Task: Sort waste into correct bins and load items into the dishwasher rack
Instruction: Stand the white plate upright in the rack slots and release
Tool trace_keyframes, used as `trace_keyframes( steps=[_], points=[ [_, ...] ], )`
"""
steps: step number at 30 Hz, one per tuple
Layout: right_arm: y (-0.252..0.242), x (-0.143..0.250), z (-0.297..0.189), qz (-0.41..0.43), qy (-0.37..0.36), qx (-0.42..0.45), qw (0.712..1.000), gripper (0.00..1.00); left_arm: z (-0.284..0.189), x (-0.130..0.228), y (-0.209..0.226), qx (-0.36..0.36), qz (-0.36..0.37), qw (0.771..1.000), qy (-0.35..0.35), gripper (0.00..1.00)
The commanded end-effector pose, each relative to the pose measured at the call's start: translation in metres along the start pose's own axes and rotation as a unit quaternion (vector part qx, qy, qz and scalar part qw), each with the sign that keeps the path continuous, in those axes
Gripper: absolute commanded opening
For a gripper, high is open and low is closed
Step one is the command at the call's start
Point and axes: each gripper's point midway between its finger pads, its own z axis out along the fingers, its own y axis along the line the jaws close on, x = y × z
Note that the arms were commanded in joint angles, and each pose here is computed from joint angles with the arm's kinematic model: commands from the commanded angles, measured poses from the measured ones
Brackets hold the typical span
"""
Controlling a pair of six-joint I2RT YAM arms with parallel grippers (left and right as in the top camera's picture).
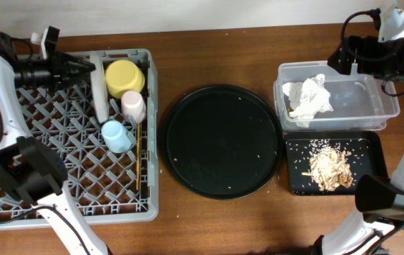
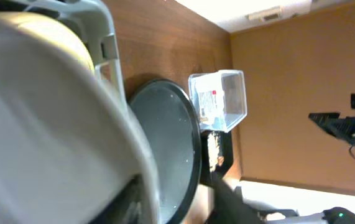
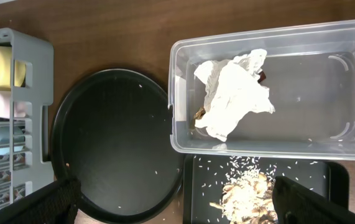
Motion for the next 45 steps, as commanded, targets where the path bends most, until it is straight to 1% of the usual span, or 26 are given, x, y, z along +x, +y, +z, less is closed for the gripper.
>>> trace_keyframes(
  steps=[1,2,3,4,5,6,10,12,15,17,19,22,24,29,31,36,40,45],
  points=[
    [-0.003,0.001,0.003,0.004,0.006,0.003,1.000,0.99,0.000,0.001,0.008,0.002,-0.023,1.000,0.000,0.71],
    [-0.003,0.001,0.003,0.004,0.006,0.003,1.000,0.98,-0.003,0.001,0.009,0.001,-0.033,0.999,-0.003,0.80],
    [-0.003,0.001,0.003,0.004,0.006,0.003,1.000,0.98,-0.005,0.000,0.009,0.000,-0.038,0.999,-0.006,0.85],
    [-0.003,0.001,0.003,0.004,0.006,0.003,1.000,0.99,-0.008,-0.002,0.009,-0.001,-0.039,0.999,-0.010,0.87],
    [-0.003,0.001,0.003,0.005,0.006,0.003,1.000,0.98,-0.011,-0.002,0.007,-0.002,-0.037,0.999,-0.012,0.97],
    [-0.003,0.001,0.003,0.005,0.006,0.003,1.000,0.99,-0.014,-0.003,0.004,-0.003,-0.034,0.999,-0.015,0.99],
    [-0.003,0.001,0.003,0.004,0.006,0.003,1.000,0.99,-0.028,-0.004,-0.020,-0.022,0.002,0.999,-0.028,0.99],
    [-0.003,0.001,0.003,0.005,0.006,0.003,1.000,0.98,-0.039,-0.002,-0.032,-0.062,0.022,0.997,-0.034,0.99],
    [-0.003,0.001,0.003,0.004,0.006,0.003,1.000,0.99,-0.055,0.007,-0.049,-0.133,0.032,0.990,-0.039,0.99],
    [-0.003,0.001,0.003,0.004,0.006,0.003,1.000,0.98,-0.062,0.014,-0.062,-0.171,0.038,0.984,-0.044,0.99],
    [-0.003,0.001,0.003,0.004,0.006,0.003,1.000,0.99,-0.065,0.021,-0.080,-0.199,0.060,0.977,-0.047,0.99],
    [-0.003,0.001,0.003,0.004,0.006,0.003,1.000,0.99,-0.061,0.032,-0.105,-0.237,0.090,0.966,-0.045,0.99],
    [-0.003,0.001,0.003,0.005,0.006,0.003,1.000,0.99,-0.053,0.043,-0.121,-0.282,0.110,0.953,-0.037,0.99],
    [-0.003,0.001,0.003,0.004,0.006,0.003,1.000,0.99,-0.018,0.056,-0.134,-0.353,0.143,0.925,-0.005,0.99],
    [-0.003,0.001,0.003,0.005,0.006,0.003,1.000,0.98,-0.002,0.057,-0.142,-0.363,0.155,0.919,-0.003,0.99],
    [-0.003,0.001,0.003,0.004,0.006,0.003,1.000,0.99,0.030,0.066,-0.166,-0.342,0.195,0.919,0.010,0.99],
    [-0.003,0.001,0.003,0.004,0.006,0.003,1.000,0.99,0.040,0.073,-0.174,-0.334,0.208,0.919,0.021,0.99],
    [-0.003,0.001,0.003,0.004,0.006,0.003,1.000,0.98,0.041,0.073,-0.174,-0.334,0.208,0.919,0.021,0.99]
  ],
)
